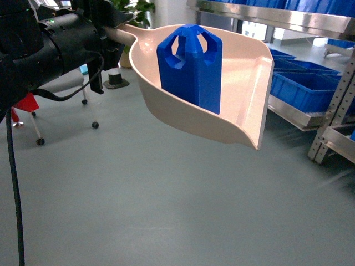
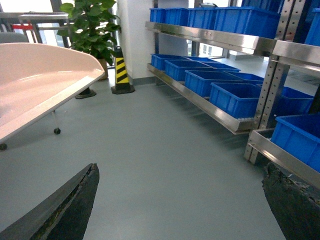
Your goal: Place part in tray to right shelf
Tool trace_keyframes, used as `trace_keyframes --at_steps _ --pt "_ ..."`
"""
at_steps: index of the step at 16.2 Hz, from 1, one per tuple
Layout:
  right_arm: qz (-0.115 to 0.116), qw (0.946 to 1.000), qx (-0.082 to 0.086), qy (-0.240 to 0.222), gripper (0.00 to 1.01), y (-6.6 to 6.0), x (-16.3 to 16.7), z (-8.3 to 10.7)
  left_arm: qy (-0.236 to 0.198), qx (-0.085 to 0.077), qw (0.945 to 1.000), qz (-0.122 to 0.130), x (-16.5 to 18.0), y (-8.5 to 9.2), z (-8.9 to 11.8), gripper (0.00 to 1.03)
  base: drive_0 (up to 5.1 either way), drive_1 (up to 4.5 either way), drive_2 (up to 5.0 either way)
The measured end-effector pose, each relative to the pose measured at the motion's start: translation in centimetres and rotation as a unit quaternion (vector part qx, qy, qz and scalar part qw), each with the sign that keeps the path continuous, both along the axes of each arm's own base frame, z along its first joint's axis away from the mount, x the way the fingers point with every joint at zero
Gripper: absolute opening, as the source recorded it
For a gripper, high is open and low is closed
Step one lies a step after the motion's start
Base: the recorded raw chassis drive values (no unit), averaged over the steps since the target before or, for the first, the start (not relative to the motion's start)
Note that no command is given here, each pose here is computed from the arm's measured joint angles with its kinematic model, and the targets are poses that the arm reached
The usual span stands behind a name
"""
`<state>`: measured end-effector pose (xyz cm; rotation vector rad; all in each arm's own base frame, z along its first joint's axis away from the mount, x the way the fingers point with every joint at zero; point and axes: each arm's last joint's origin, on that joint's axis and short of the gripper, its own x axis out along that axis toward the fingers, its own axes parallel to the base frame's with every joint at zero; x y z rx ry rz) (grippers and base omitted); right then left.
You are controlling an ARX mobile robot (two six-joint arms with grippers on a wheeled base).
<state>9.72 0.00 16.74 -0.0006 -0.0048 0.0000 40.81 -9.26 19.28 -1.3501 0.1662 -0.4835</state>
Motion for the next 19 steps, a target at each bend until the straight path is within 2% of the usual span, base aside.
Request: trace_keyframes --at_steps 8,19 --pt "0.000 1.0000 0.000 0.000 0.98 0.00 0.00 0.00 -0.001 0.000 1.0000 0.000 0.00 0.00 0.01 0.13 0.0 4.32 -4.3" --pt "0.000 1.0000 0.000 0.000 0.98 0.00 0.00 0.00 -0.002 0.000 1.0000 0.000 -0.01 0.00 0.03 0.13 -1.6 -1.57 -1.6"
